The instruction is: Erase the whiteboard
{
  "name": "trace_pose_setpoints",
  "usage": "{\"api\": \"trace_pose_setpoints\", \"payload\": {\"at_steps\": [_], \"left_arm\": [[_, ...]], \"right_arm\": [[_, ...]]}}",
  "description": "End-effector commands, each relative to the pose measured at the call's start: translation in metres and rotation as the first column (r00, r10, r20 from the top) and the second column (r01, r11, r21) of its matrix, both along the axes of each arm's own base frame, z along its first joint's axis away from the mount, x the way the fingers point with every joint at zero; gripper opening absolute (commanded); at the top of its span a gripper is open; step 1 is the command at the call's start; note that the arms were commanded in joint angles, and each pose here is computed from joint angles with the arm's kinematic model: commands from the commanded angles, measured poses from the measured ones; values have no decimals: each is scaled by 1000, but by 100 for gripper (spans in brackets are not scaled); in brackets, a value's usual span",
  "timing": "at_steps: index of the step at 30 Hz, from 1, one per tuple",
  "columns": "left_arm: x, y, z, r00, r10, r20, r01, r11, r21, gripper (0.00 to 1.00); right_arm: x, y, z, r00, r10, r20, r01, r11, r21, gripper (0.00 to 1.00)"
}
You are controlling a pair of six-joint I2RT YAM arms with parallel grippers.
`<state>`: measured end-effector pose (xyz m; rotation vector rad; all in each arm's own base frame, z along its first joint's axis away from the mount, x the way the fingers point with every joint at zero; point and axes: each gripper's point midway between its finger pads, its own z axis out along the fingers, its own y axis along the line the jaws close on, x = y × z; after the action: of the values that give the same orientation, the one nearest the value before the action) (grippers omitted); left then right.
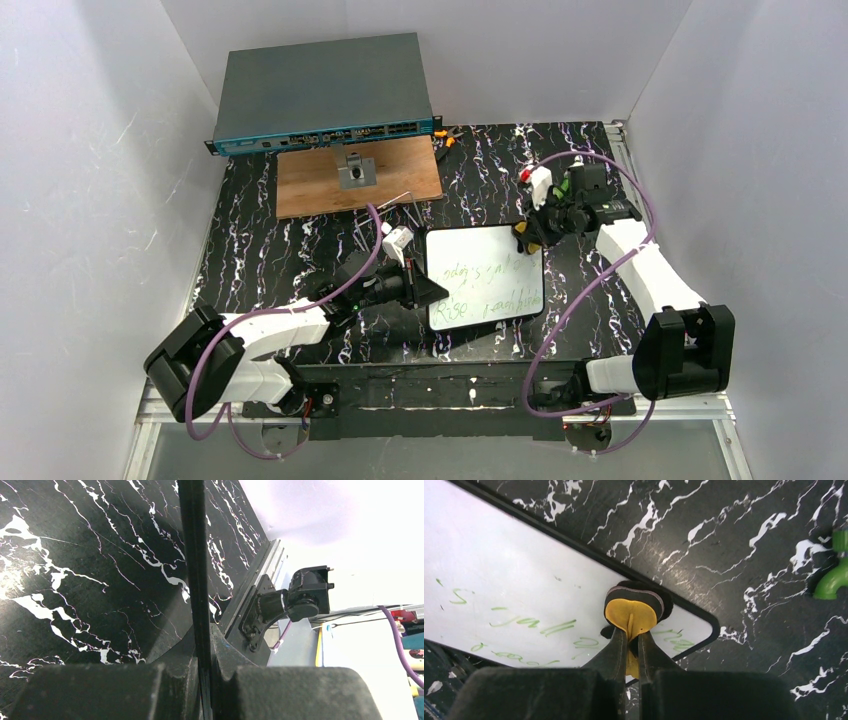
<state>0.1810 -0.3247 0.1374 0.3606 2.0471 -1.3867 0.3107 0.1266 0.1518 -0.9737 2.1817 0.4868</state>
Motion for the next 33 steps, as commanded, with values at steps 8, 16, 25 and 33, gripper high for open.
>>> {"api": "trace_pose_setpoints", "payload": {"at_steps": [8,16,25,33], "left_arm": [[-11,-12,37,984,-106,143,117,990,-73,0],[-12,-11,39,984,-104,145,115,990,-75,0],[-12,-11,39,984,-105,148,116,990,-74,0],[-12,-11,38,983,-105,147,117,990,-77,0]], "right_arm": [[-55,41,2,961,272,-43,-262,953,155,1],[-3,18,5,1000,-18,11,17,998,52,1],[3,-19,-18,990,-136,18,137,989,-54,1],[-59,20,-17,968,208,-137,-195,975,106,1]]}}
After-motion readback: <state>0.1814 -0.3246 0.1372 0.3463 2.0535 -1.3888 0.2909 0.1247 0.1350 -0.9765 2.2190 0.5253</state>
